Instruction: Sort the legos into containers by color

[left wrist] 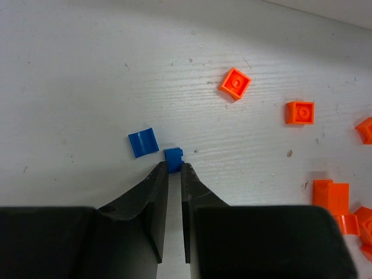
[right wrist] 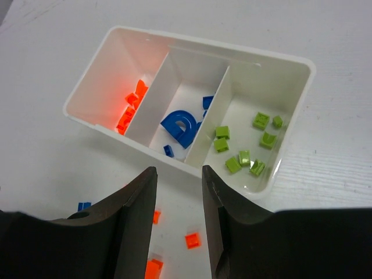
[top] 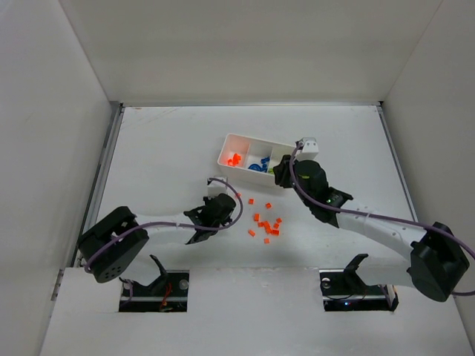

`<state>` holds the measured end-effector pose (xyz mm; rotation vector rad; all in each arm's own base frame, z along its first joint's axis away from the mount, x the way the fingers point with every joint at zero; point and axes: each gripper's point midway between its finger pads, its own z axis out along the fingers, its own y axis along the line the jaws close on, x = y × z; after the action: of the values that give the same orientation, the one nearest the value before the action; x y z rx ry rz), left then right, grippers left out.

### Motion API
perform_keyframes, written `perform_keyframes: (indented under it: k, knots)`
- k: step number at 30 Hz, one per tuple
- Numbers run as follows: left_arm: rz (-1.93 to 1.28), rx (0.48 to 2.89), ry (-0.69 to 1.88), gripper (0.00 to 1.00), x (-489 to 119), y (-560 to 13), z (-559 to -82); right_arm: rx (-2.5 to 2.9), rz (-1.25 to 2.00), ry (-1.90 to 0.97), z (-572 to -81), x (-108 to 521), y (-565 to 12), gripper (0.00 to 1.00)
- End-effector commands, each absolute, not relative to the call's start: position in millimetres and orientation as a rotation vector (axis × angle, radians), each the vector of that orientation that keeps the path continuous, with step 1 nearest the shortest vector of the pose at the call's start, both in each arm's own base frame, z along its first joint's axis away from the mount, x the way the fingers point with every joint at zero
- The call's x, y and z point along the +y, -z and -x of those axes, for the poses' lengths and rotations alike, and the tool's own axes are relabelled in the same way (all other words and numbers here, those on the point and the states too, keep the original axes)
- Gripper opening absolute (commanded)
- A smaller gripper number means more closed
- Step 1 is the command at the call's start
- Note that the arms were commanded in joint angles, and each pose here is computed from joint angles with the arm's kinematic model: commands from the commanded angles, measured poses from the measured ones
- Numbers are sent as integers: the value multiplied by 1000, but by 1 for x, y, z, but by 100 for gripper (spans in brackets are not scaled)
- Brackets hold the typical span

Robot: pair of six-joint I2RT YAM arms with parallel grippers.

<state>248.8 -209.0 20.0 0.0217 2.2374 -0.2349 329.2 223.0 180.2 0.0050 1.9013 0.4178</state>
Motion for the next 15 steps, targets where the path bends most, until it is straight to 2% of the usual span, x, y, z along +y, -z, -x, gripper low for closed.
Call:
perform_keyframes:
  k: [1, 10, 15]
  knots:
    - [-48, 2202, 224, 7, -217, -33, -252, 1848, -54, -457, -325, 216, -193, 42]
    - [-21, 2090, 395, 7, -249, -101, -257, 1868, -85, -458, -309, 199, -174, 42]
    - [-1, 2036, 532, 7, -278, -141, -281, 1860, -121, -468, -310, 192, -172, 41]
